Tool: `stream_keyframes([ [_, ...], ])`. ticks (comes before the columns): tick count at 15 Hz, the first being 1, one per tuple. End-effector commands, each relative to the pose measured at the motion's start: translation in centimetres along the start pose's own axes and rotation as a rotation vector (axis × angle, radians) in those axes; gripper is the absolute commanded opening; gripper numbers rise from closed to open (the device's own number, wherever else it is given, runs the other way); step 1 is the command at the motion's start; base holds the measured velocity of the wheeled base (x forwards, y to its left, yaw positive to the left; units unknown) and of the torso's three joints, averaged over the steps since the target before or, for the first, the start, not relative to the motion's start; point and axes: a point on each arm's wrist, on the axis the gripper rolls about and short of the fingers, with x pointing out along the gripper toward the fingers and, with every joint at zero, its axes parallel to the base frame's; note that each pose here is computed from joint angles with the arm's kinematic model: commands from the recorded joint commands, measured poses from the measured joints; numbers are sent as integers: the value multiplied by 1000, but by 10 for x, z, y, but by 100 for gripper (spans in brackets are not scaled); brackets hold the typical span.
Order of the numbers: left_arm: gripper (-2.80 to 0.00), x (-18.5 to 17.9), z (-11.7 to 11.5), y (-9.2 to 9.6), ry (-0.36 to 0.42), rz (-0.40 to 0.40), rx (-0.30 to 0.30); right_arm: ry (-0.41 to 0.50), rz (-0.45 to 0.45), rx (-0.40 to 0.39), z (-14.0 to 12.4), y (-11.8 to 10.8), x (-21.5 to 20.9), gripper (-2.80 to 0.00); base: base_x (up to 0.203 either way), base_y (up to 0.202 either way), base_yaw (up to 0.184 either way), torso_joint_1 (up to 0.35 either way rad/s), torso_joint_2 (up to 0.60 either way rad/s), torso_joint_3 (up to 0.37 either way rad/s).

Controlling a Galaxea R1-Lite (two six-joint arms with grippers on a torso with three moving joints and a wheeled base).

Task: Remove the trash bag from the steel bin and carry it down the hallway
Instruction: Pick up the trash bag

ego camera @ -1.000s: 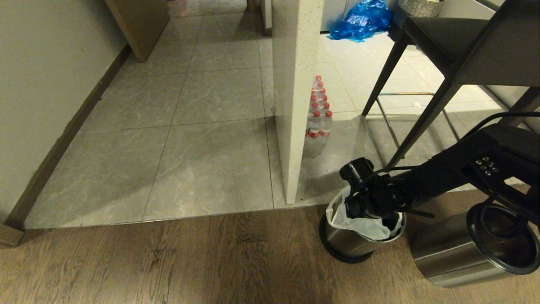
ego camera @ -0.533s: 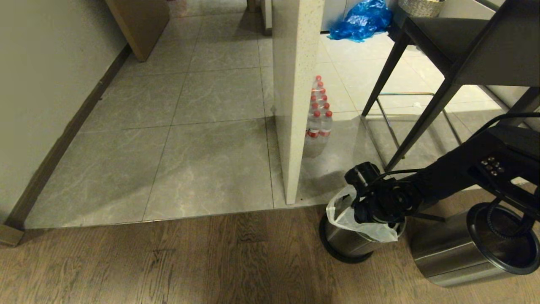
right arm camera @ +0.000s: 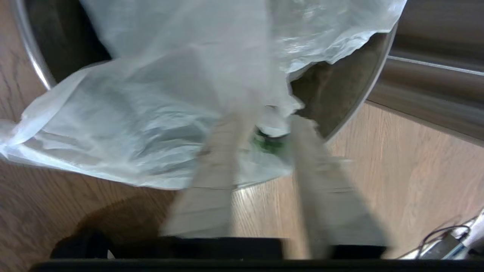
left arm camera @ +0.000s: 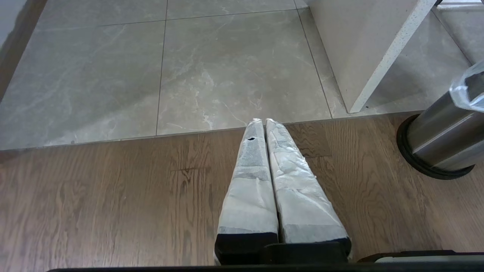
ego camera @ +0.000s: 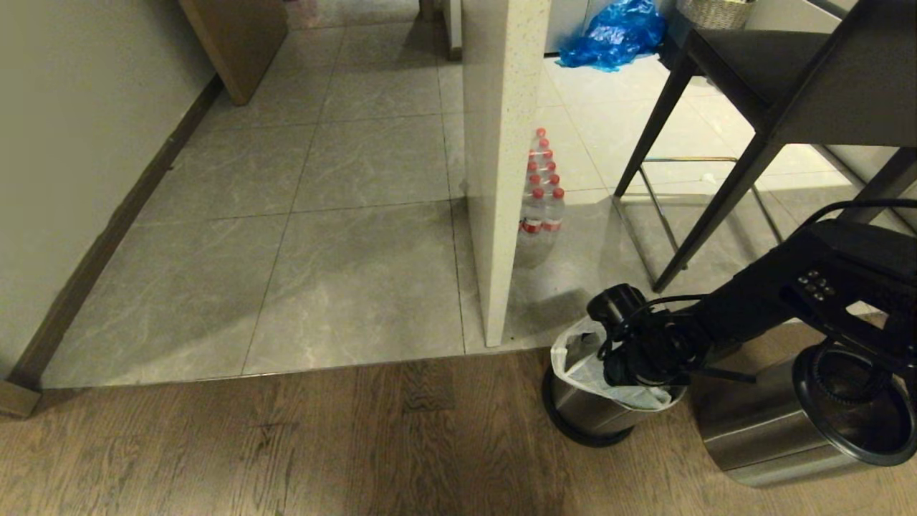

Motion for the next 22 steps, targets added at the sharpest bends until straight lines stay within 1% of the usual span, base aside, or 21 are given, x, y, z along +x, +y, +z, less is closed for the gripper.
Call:
stream_keyframes([
  [1, -280, 0, 0, 0, -2, 0, -1, 0, -3, 3, -1, 2, 3, 0, 0, 0, 0, 0, 0, 0],
  [4, -280, 0, 0, 0, -2, 0, -1, -11, 1, 17, 2, 1, 0, 0, 0, 0, 0, 0, 0, 0],
  [7, -280, 0, 0, 0, -2, 0, -1, -32, 22, 85, 4, 5, 4, 0, 0, 0, 0, 0, 0, 0],
  [9, -280, 0, 0, 0, -2, 0, -1, -17, 32, 125, 0, 9, 10, 0, 0, 0, 0, 0, 0, 0],
  [11, -280, 0, 0, 0, -2, 0, -1, -14, 75, 177, 0, 12, 14, 0, 0, 0, 0, 0, 0, 0],
  [13, -280, 0, 0, 0, -2, 0, -1, -15, 97, 185, 2, 11, 12, 0, 0, 0, 0, 0, 0, 0],
  [16, -280, 0, 0, 0, -2, 0, -1, -9, 119, 202, 5, 3, 7, 0, 0, 0, 0, 0, 0, 0],
  [20, -280, 0, 0, 0, -2, 0, -1, 12, 124, 212, 4, -2, 13, 0, 0, 0, 0, 0, 0, 0],
  [22, -280, 0, 0, 0, -2, 0, -1, 38, 159, 268, 4, -1, 17, 0, 0, 0, 0, 0, 0, 0],
])
